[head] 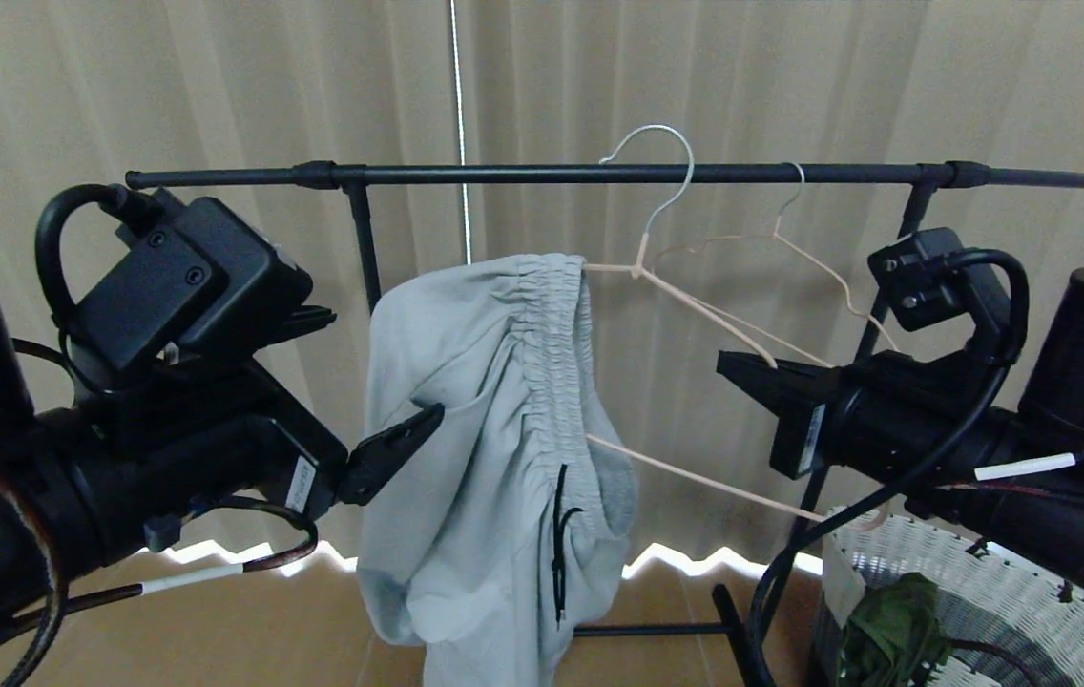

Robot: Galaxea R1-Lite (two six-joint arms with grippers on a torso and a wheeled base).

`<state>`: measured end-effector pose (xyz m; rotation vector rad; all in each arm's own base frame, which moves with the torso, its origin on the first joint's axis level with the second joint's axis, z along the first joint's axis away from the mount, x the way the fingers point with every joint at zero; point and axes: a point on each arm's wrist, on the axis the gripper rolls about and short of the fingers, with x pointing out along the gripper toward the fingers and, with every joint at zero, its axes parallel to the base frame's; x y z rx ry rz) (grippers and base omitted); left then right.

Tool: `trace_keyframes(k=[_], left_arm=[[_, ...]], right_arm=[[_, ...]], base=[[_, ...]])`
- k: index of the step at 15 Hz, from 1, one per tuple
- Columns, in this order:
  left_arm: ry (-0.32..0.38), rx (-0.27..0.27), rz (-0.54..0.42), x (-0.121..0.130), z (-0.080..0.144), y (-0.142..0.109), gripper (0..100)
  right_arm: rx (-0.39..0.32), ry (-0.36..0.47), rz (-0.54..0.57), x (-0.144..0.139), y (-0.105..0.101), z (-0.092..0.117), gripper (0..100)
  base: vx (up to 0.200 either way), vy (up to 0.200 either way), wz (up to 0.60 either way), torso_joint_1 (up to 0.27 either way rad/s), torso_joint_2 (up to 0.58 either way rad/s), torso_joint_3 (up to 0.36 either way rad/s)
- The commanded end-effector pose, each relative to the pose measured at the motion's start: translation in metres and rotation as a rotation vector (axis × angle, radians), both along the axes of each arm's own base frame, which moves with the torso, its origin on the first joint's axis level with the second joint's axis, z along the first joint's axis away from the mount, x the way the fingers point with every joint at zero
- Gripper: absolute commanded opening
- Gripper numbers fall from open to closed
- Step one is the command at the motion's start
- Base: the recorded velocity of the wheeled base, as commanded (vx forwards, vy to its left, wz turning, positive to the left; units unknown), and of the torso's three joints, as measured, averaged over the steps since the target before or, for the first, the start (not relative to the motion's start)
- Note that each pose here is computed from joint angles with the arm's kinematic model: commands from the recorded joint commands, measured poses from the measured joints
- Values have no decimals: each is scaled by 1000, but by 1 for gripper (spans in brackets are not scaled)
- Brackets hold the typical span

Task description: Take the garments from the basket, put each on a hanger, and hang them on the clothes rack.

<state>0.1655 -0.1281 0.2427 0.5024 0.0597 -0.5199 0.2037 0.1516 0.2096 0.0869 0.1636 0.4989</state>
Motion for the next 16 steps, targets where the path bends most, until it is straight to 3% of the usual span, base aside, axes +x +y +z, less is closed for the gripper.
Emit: trace_keyframes(k=[1,4,5,9,16], left_arm=[[-14,11,-3,1,2,1,100],[-63,41,-93,4,9,-2,100],[-88,96,-131,12,9,-5,100],[-154,187,-241,21,12,-20,100],[-143,215,-249,39,7,-34,100]], right_arm=[[3,-14,-17,-4,-15,2,0],[-26,-20,0,-8,-29,-1,0],[-29,-24,18,-9,-32,-1,0],[-50,-32,64,-8,-30,-2,0],[-70,-59,186,-15,-22,-1,0]], base=[[0,0,0,0,0,0],[0,0,0,0,0,0],[0,0,0,0,0,0],[0,0,0,0,0,0],[0,0,0,0,0,0]])
